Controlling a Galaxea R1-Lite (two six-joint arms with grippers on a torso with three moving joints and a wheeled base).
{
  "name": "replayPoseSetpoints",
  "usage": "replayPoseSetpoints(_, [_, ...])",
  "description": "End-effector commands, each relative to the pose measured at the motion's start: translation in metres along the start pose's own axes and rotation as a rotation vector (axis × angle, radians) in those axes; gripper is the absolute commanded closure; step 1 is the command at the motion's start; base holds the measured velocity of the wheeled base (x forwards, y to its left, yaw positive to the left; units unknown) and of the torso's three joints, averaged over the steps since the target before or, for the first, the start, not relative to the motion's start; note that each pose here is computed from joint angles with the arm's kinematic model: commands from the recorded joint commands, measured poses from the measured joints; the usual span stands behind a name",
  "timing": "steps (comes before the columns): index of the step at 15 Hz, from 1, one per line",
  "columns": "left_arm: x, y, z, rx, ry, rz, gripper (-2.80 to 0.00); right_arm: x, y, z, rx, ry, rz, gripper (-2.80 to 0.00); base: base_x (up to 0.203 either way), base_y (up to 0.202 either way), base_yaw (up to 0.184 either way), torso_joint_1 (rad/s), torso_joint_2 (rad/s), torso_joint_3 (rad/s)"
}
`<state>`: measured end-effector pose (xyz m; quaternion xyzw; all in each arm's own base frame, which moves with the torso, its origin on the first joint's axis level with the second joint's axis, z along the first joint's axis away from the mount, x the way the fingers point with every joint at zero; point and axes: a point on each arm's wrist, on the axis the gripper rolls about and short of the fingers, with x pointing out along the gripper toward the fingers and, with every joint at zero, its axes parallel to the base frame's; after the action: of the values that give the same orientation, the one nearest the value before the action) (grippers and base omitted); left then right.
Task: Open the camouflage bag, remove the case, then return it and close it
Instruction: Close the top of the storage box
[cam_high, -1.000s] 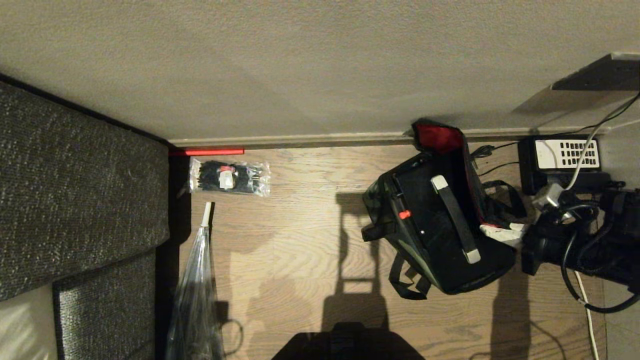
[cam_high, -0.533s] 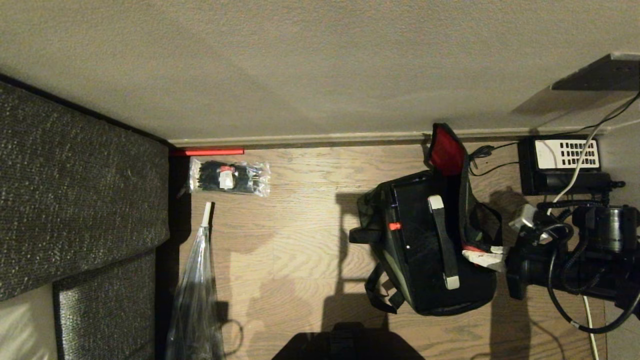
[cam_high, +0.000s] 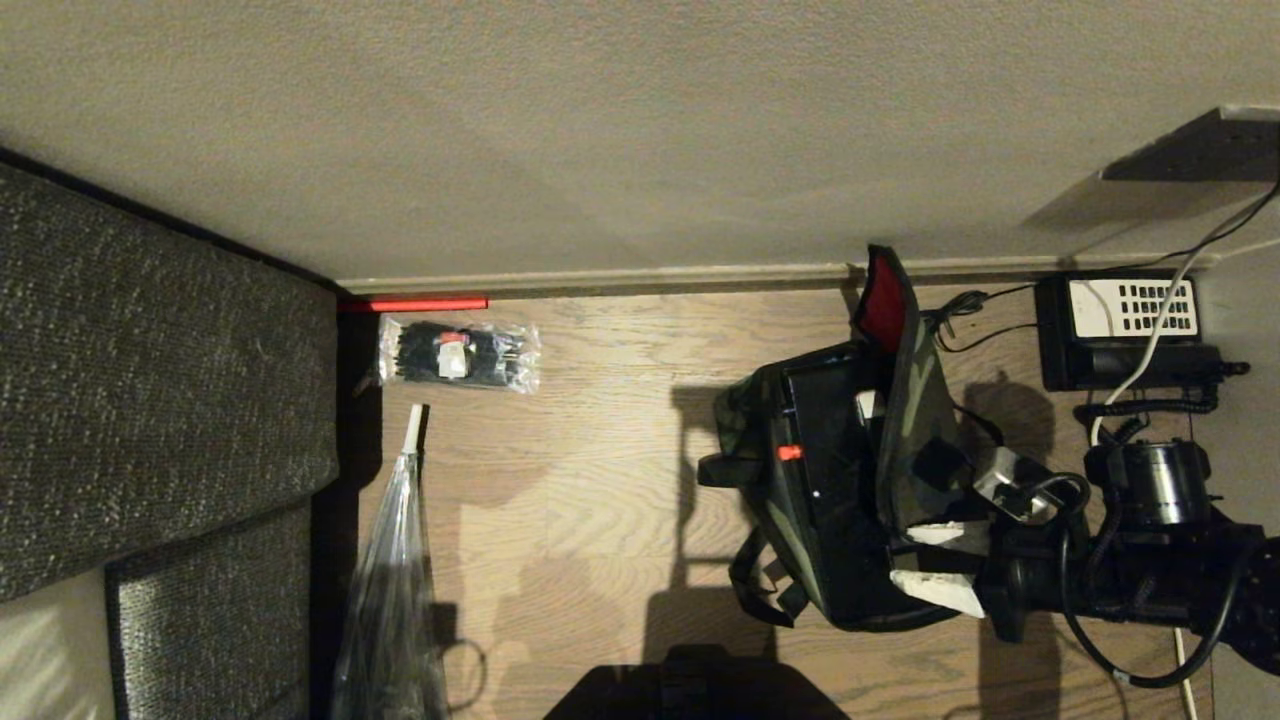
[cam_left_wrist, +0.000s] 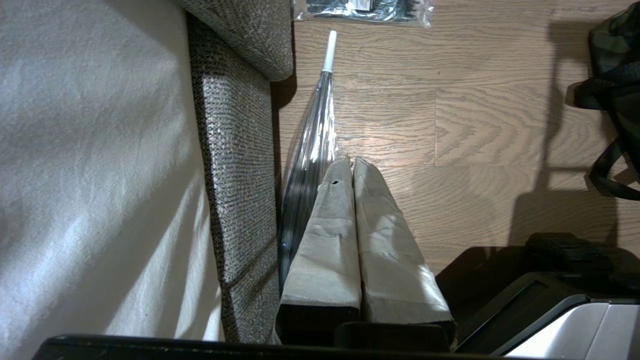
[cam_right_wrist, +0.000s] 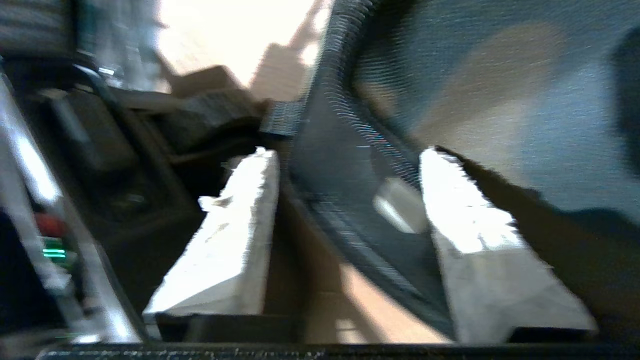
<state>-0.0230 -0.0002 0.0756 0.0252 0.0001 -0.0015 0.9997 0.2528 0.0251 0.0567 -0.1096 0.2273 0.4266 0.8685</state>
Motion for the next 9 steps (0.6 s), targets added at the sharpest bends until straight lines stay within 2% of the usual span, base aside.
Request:
replayPoseSetpoints(1, [0.000, 0.000, 0.000, 0.000, 0.001, 0.000, 0.00, 0.005, 0.001, -0.003, 0.063, 0.010, 0.018, -2.80, 0.000, 0.000, 0.000, 0.000, 0.00, 0.000])
replayPoseSetpoints(4, [0.000, 0.000, 0.000, 0.000, 0.003, 0.000, 0.00, 0.005, -0.001, -0.001, 0.165, -0.003, 0.011, -2.80, 0.000, 0.000, 0.000, 0.000, 0.00, 0.000])
replayPoseSetpoints(7, [0.000, 0.000, 0.000, 0.000, 0.001, 0.000, 0.00, -0.027, 0.008, 0.023, 0.167, -0.098, -0.061, -2.80, 0.000, 0.000, 0.000, 0.000, 0.00, 0.000])
replayPoseSetpoints(9, [0.000, 0.000, 0.000, 0.000, 0.002, 0.000, 0.00, -0.059, 0.026, 0.035, 0.164, -0.166, -0.124, -2.80, 0.000, 0.000, 0.000, 0.000, 0.00, 0.000])
